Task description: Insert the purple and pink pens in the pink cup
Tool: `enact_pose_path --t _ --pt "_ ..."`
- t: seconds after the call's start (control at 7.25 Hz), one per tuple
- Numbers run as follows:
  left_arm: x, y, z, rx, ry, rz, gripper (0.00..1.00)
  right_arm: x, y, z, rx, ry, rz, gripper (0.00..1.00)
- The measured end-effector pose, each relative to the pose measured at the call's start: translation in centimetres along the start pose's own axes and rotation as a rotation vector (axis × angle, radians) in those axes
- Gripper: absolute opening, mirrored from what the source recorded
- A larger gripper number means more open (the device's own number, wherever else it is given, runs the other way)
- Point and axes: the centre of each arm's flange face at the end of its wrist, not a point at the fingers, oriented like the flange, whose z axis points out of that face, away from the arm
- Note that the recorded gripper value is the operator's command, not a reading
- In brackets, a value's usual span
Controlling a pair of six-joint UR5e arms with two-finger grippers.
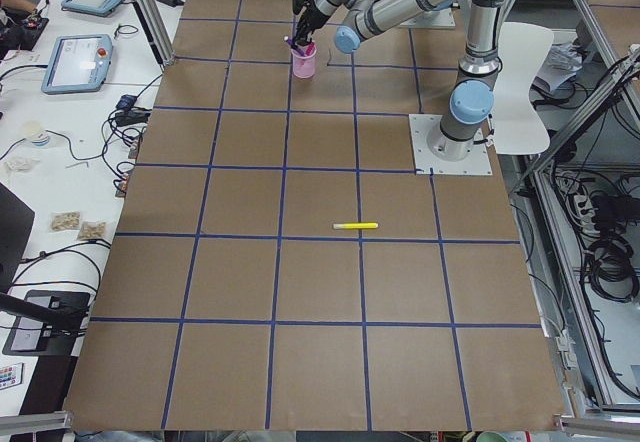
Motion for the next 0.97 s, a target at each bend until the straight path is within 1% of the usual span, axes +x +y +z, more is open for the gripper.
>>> enact_pose_path --t 0.14,0.28,0.41,0.55,0.69,0.83,0.97 --pt "0.23 0.17 0.1 -0.002 0.001 0.005 0.0 0.01 0.04 0.03 -0.004 0.001 0.0 1.0" --pt "0.38 0.28 0.18 -0.004 0.001 0.008 0.17 0.02 0.07 0.03 -0.007 0.002 0.0 1.0" --pt "0.45 0.37 0.26 -0.006 0.001 0.01 0.44 0.01 0.11 -0.02 -0.007 0.002 0.0 1.0" --pt "0.45 0.43 0.35 -0.007 -0.001 0.011 0.63 0.01 0.16 -0.11 -0.004 0.002 0.001 1.0" --pt "0.48 0.41 0.36 -0.007 -0.002 0.012 0.73 0.01 0.26 -0.4 0.003 0.002 0.001 1.0" --pt "0.5 0.38 0.36 -0.006 -0.001 0.011 0.73 0.0 0.4 -0.71 0.011 0.001 0.003 1.0" --pt "0.53 0.31 0.33 -0.005 0.0 0.011 0.78 -0.01 0.5 -0.86 0.015 0.001 0.005 1.0"
